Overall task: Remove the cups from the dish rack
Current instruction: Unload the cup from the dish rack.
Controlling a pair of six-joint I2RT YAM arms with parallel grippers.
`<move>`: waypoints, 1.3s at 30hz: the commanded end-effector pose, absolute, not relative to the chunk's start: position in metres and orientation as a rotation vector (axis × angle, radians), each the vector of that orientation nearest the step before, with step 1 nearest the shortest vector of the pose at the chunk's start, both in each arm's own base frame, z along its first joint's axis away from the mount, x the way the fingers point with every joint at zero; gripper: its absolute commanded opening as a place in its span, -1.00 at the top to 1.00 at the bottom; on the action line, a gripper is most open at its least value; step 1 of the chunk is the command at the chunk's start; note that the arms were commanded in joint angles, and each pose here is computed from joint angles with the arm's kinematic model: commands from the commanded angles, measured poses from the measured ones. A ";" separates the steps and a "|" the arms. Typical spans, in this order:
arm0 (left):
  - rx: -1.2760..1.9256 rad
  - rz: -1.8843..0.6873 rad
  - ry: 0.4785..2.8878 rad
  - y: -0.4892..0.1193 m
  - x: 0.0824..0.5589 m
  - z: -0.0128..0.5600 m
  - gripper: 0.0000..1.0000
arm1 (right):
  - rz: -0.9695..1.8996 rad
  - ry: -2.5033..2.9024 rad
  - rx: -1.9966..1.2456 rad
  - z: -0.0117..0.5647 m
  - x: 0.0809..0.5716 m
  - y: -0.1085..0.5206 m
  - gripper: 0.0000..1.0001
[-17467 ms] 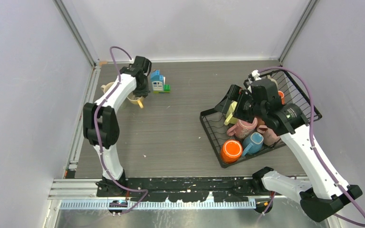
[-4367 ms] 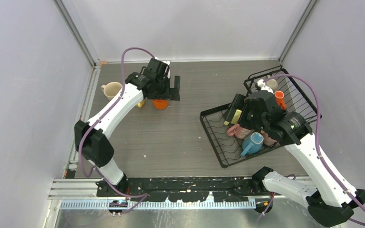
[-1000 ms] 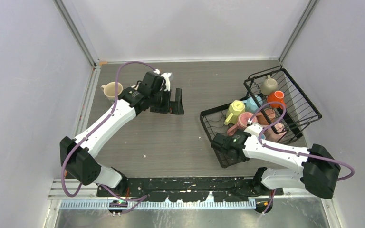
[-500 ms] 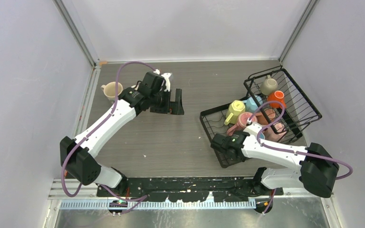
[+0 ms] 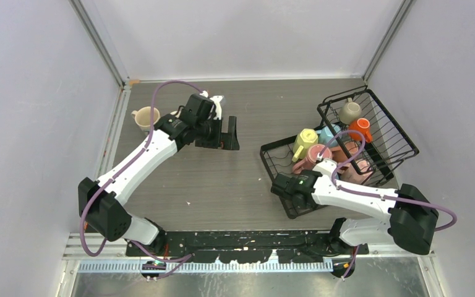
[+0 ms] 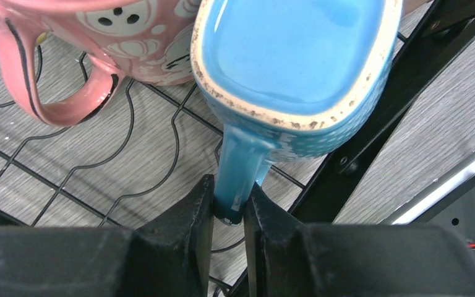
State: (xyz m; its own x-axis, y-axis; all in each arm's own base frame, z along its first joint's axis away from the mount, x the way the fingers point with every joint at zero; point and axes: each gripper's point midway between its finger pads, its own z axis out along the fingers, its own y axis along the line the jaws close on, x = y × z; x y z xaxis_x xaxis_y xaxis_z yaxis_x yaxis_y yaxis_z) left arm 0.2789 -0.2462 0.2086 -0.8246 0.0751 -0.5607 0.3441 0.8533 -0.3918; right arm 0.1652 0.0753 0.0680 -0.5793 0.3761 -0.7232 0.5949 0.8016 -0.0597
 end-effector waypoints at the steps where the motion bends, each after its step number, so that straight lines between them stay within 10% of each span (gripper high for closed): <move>1: 0.330 -0.678 2.433 -0.249 0.282 0.217 -0.99 | -0.274 2.209 0.749 0.088 0.174 0.086 0.48; 39: 0.251 -0.920 2.421 -0.272 0.265 0.220 -0.99 | 0.165 2.234 0.936 0.133 0.161 0.108 0.97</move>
State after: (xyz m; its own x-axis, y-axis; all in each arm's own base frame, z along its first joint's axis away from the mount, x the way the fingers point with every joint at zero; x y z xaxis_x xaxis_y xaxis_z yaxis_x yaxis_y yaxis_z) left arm 0.2705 -0.2587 0.1943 -0.8579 0.0438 -0.5119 0.3245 0.8186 -0.4738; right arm 0.1538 0.1025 0.1136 -0.5400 0.6206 -0.5685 0.5805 0.7638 0.2823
